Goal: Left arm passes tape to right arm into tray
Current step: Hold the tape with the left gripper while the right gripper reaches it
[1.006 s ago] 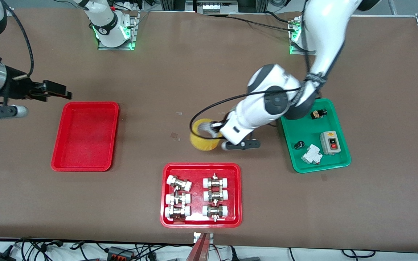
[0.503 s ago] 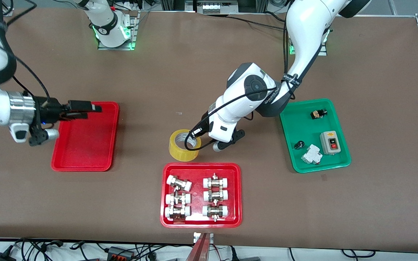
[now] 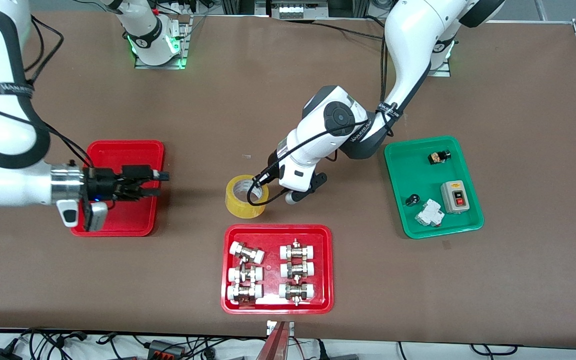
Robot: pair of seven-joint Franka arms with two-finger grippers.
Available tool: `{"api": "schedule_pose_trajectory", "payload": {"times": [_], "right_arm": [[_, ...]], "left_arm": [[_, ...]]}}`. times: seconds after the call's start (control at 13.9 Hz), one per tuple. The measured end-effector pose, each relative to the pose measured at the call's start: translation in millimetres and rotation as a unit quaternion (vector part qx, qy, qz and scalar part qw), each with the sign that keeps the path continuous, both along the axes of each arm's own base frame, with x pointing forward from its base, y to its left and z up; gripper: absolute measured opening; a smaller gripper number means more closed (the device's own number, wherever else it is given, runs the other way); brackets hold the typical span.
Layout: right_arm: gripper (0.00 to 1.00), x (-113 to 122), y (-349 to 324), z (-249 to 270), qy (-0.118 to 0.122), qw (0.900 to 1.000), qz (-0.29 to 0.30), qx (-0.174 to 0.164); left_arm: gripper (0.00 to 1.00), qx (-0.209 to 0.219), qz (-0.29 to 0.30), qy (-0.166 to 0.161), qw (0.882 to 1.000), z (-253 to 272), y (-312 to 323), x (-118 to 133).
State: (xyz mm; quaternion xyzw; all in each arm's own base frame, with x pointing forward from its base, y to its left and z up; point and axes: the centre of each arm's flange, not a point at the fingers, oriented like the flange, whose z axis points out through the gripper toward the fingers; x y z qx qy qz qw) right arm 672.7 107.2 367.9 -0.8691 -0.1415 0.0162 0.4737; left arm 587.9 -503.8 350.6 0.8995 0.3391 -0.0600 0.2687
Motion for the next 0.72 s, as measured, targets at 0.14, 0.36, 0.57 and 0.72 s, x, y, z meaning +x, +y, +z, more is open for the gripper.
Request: {"api": "schedule_pose_trajectory", "payload": {"times": [0.14,0.36,0.57,0.72], "right_arm": [[1.0,3,16,-17,-0.009,1.0,-0.002,0.025],[1.0,3,46,-43,-0.023,0.998,-0.021,0.048],[1.0,1,76,-60,-0.029,0.998,-0.033,0.045],[1.0,0,91,-64,-0.031,0.998,-0.036,0.044]], "left_arm": [[0.21,-0.002,0.006,0.006,1.0,-1,-3,-2],[0.22,-0.013,0.023,0.014,1.0,-1,-9,2],[0.23,-0.022,0.041,0.024,0.999,-4,-17,5],[0.23,-0.023,0.044,0.026,0.998,-6,-17,7]]}}
